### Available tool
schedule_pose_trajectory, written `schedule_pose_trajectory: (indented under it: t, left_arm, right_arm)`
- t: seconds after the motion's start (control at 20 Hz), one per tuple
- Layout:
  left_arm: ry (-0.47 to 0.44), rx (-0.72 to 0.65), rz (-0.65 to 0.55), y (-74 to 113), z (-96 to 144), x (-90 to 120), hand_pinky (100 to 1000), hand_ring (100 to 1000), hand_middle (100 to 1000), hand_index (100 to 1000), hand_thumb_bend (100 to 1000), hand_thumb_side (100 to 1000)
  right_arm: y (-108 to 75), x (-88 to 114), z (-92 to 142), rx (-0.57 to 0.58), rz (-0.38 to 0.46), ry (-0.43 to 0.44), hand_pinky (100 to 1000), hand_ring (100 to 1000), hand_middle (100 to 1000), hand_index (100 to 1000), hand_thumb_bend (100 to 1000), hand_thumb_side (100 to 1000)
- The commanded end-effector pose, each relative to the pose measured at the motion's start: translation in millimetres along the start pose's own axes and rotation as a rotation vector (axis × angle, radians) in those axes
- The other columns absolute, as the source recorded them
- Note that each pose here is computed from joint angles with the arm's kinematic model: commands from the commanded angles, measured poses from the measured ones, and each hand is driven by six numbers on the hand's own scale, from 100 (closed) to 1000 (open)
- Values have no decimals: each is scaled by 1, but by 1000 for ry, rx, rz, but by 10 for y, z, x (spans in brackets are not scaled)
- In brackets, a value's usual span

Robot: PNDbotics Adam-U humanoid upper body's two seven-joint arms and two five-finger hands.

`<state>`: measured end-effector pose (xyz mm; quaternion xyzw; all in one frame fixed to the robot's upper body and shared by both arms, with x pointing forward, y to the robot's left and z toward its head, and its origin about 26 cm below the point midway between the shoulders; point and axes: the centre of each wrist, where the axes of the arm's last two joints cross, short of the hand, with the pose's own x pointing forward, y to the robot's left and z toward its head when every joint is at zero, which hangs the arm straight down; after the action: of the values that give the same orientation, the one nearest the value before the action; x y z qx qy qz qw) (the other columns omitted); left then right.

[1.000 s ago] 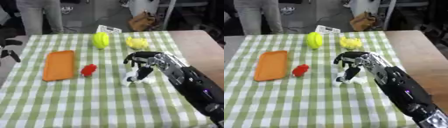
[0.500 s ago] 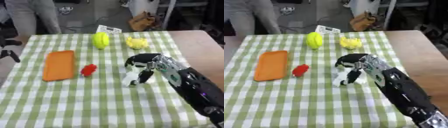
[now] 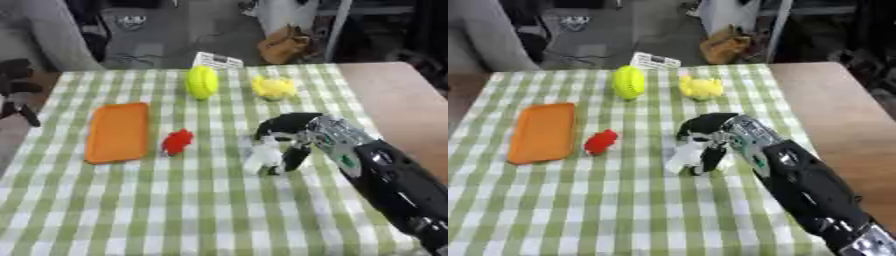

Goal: Pick up objects on the table and place them in the box.

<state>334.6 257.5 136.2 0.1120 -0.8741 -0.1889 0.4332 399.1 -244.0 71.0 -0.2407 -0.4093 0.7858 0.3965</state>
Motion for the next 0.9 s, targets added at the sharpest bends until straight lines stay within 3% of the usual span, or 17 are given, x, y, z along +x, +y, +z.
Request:
schedule_pose_trajectory:
  t: [0.05, 0.9]
  left_arm:
    - [-28, -1, -2, 12, -53, 58, 335, 687, 831, 799, 118, 1000]
    - [-32, -7, 4, -1, -58, 63, 334, 687, 831, 799, 118, 1000]
  right_arm:
    - [-111, -50, 20, -26, 14, 15, 747, 858, 875, 926, 551, 342]
    - [-236, 7, -67, -53, 9, -1, 736, 846, 870, 925, 545, 328]
